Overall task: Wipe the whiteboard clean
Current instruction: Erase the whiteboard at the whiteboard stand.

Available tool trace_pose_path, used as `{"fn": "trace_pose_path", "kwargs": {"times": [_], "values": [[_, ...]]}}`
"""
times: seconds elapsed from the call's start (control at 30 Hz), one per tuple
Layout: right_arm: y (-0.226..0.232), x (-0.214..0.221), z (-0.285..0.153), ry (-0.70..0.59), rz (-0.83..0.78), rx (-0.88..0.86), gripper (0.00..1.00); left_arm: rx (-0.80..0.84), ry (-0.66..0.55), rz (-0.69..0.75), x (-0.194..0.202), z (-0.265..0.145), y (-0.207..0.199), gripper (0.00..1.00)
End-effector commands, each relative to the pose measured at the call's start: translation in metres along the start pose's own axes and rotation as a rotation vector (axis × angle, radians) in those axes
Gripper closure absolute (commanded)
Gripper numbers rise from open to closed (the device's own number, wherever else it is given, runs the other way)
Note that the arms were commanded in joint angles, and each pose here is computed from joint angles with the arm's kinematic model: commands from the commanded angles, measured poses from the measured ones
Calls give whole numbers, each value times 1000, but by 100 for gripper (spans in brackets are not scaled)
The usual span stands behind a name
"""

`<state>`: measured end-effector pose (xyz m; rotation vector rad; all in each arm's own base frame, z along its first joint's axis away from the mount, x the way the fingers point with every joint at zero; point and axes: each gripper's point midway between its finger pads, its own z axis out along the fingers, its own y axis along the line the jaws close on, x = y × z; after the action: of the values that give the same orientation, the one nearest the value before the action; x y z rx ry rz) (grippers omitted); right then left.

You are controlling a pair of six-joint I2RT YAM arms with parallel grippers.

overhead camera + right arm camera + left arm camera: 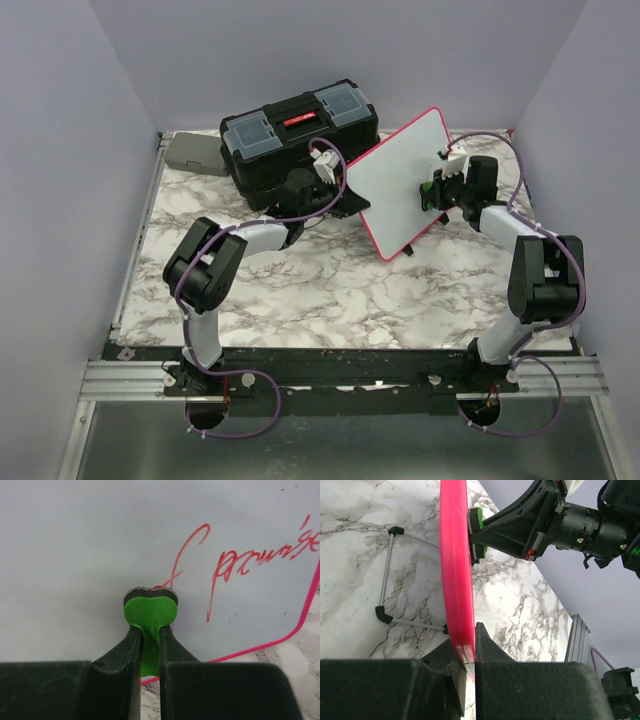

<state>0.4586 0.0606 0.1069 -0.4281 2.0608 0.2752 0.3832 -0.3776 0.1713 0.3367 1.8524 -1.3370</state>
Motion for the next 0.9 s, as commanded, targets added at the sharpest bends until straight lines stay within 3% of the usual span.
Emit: {"fn": "trace_pose_path", "kwargs": {"times": [0.0,0.17,0.23,0.37,0.47,0.57,0.63,0.77,0.87], "values": [[43,7,3,-1,-1,-242,99,77,73,24,10,0,-31,100],[-19,-16,-1,-145,68,153,99,86,92,21,14,0,-32,100],[-30,-9,-3,-126,65,213,99,87,96,12,15,0,-31,100],[-25,8,2,-20,44,157,99,77,98,-4,15,0,-31,100],[11,17,3,56,-25,-89,99,66,102,-6,15,0,-29,100],[40,13,0,30,-40,-257,99,71,105,-10,14,1,-31,100],[35,2,1,-19,-30,-222,99,79,107,-14,14,1,-33,100],[0,-17,-2,-163,-37,15,99,79,114,-24,13,0,-35,100],[-27,-14,-4,-171,1,176,99,73,122,-34,13,1,-35,100]]}}
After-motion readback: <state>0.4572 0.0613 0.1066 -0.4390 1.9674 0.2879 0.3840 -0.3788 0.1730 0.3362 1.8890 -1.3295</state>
